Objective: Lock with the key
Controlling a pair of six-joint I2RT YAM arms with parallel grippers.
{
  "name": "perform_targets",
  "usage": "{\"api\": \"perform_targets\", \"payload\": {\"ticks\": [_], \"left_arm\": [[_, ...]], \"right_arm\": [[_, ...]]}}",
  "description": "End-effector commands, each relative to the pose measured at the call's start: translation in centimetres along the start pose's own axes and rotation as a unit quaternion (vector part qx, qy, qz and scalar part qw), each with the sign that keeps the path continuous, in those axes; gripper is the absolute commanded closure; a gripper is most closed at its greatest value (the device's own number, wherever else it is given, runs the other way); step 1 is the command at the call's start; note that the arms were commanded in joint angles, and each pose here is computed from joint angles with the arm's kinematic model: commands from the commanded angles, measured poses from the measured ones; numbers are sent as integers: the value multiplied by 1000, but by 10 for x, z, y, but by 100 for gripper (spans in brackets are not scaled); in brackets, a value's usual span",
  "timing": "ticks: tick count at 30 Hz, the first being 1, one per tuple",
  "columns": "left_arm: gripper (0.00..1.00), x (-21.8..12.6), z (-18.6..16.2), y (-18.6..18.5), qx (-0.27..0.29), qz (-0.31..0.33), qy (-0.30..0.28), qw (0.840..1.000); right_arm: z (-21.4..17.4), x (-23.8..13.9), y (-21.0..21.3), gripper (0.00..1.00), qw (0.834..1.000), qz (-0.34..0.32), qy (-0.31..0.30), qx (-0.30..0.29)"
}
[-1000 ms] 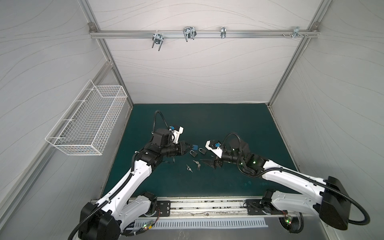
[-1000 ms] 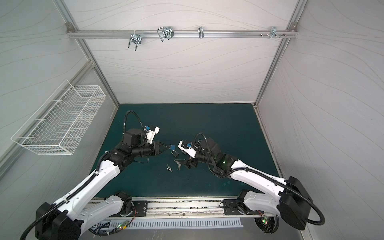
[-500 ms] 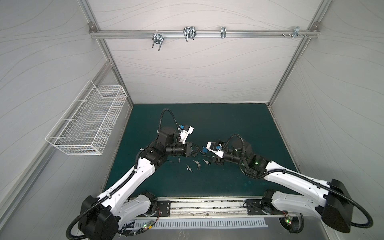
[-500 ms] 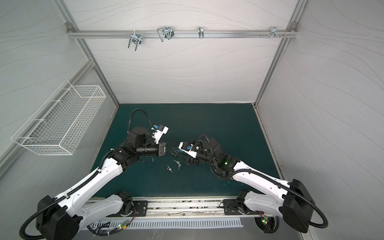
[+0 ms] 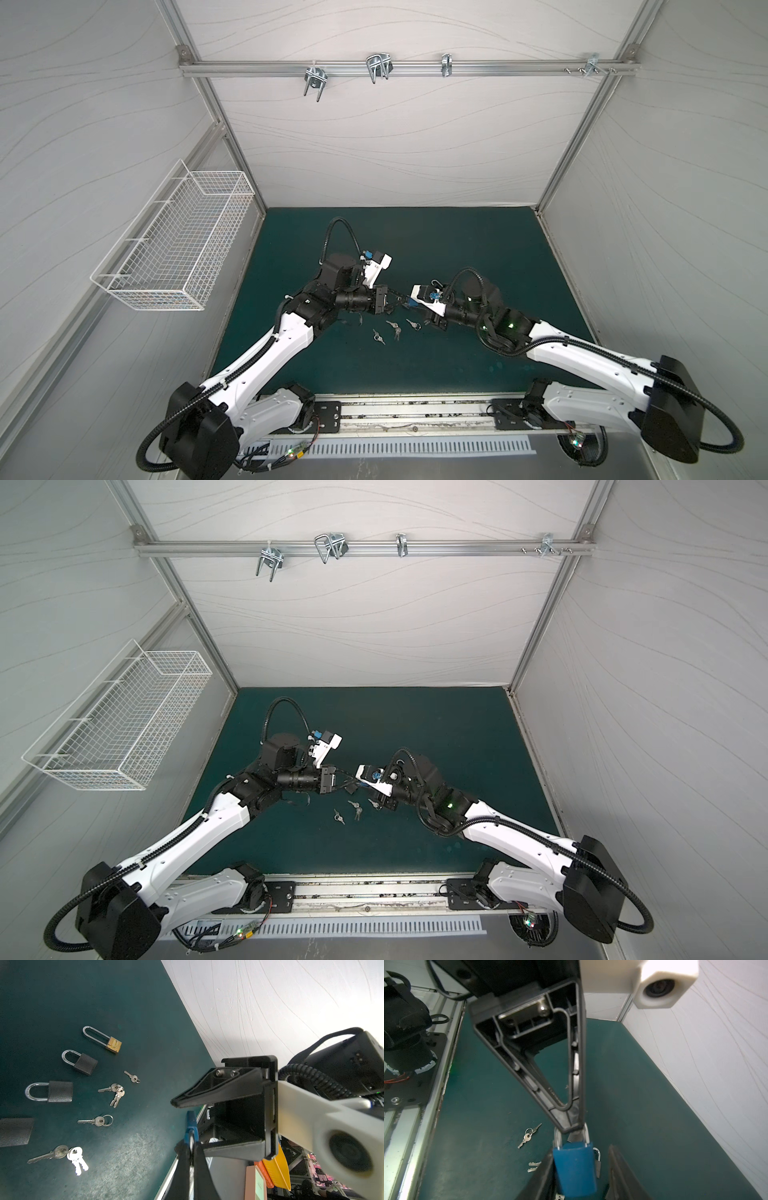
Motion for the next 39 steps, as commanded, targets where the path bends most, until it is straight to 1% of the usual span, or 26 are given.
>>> {"api": "perform_targets", "payload": {"ticks": [1,3,5,7,10,11,12,14,15,17,18,20,22,24,26,30,33,35,36,39], "left_arm": [[100,-3,12,-25,43,-32,-12,998],[100,-3,12,-26,43,-33,-12,998],[100,-3,13,-26,44,-32,-14,998],[100,-3,15,-27,46,-31,-17,998],[100,-4,21,-24,40,-12,-34,999],[87,-5,25,-22,37,3,-45,998],[78,-6,27,-16,31,23,-52,998],[50,-10,34,-6,27,72,-71,995],[42,-12,36,-1,25,93,-79,992],[26,-22,42,15,10,152,-112,982],[23,-27,44,24,1,176,-126,976],[20,-42,46,48,-30,235,-154,959],[19,-58,44,69,-60,281,-175,942],[19,-72,40,87,-87,310,-196,926],[18,-86,33,102,-111,324,-218,914],[18,-101,16,128,-152,338,-237,898],[18,-107,7,141,-179,333,-252,891],[17,-111,1,150,-201,326,-260,886],[17,-113,-1,153,-211,327,-261,884],[15,-123,-8,164,-239,337,-271,869]], "right_arm": [[9,0,-6,63,1000,-5,-11,-15],[9,0,-5,65,1000,-3,-13,-14],[10,-1,-6,74,1000,-3,-14,-9],[9,-1,-7,79,1000,-8,-10,-6],[1,1,-10,95,1000,-25,11,9],[-2,1,-11,100,999,-29,17,16],[-4,1,-12,100,999,-33,21,25],[-9,0,-12,100,998,-40,32,44],[-11,1,-11,100,997,-40,37,54],[-21,5,-8,100,994,-36,59,83],[-27,9,-7,100,992,-37,72,95],[-52,20,-5,100,981,-52,125,142],[-72,30,1,100,963,-54,174,197],[-84,37,6,100,947,-53,212,237],[-94,39,6,100,924,-75,249,280],[-96,46,10,100,911,-52,283,296],[-88,59,17,100,910,-17,278,307],[-82,74,26,100,911,6,274,308],[-81,81,30,100,908,12,283,309],[-79,109,46,100,899,30,320,297]]}}
Point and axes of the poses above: each gripper's point midway between its finger pads, its own x axis out along the fingers, its own y axis along the line the jaws close on, z = x × y, the point moved 3 cm from there along -x, back along the fingers, and after that the axes turned 13 degrees about -x, right-handed, at the moved point
